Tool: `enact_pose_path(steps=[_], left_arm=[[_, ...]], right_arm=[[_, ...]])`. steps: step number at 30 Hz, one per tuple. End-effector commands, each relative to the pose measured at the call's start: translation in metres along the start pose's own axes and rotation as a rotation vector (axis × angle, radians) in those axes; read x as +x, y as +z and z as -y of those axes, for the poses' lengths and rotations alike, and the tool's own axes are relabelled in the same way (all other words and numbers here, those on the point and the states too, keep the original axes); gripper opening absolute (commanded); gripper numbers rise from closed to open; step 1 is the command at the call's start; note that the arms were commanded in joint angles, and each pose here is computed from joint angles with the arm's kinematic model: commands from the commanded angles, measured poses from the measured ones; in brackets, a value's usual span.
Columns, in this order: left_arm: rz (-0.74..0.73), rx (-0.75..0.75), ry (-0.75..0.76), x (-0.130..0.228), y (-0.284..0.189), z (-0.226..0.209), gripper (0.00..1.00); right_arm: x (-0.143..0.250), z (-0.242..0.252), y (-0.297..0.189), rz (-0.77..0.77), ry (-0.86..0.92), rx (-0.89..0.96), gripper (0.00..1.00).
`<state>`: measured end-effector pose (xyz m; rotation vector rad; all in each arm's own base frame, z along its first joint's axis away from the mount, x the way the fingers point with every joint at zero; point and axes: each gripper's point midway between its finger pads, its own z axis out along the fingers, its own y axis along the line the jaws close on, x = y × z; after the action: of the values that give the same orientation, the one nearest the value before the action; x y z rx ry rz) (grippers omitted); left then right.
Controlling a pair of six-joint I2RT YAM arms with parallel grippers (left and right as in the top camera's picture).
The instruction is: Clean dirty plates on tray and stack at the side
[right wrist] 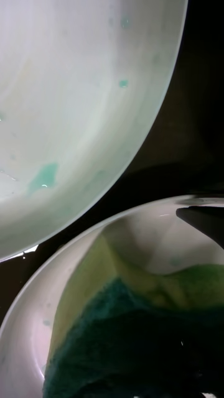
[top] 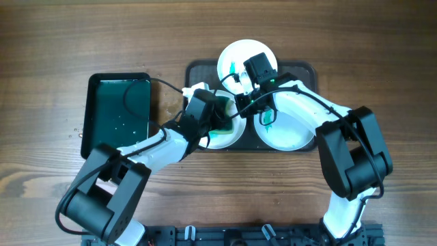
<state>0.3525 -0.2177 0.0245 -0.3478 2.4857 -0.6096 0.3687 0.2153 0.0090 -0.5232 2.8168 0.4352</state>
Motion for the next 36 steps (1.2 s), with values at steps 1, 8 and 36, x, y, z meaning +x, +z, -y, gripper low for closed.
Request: enact_pose_path(steps=[1,8,36], left_arm=[[0.041,-0.09,0.004,-0.003,0.003,-0.017,0.04],[0.097,-0.35,0.036,-0.006,-0.009,-0.069,0.04],[-0.064,-0.117,0.078,0.017,-0.004,-0.025,0.71]], right_arm=[[0.002,-0.002,0.007,-0.013,-0.001,-0.013,0.09],[0.002,0.0,0.007,-0.012,-0.001,-0.004,0.09],[-0.001,0.002,0.007,-0.002,-0.002,0.01,0.1]])
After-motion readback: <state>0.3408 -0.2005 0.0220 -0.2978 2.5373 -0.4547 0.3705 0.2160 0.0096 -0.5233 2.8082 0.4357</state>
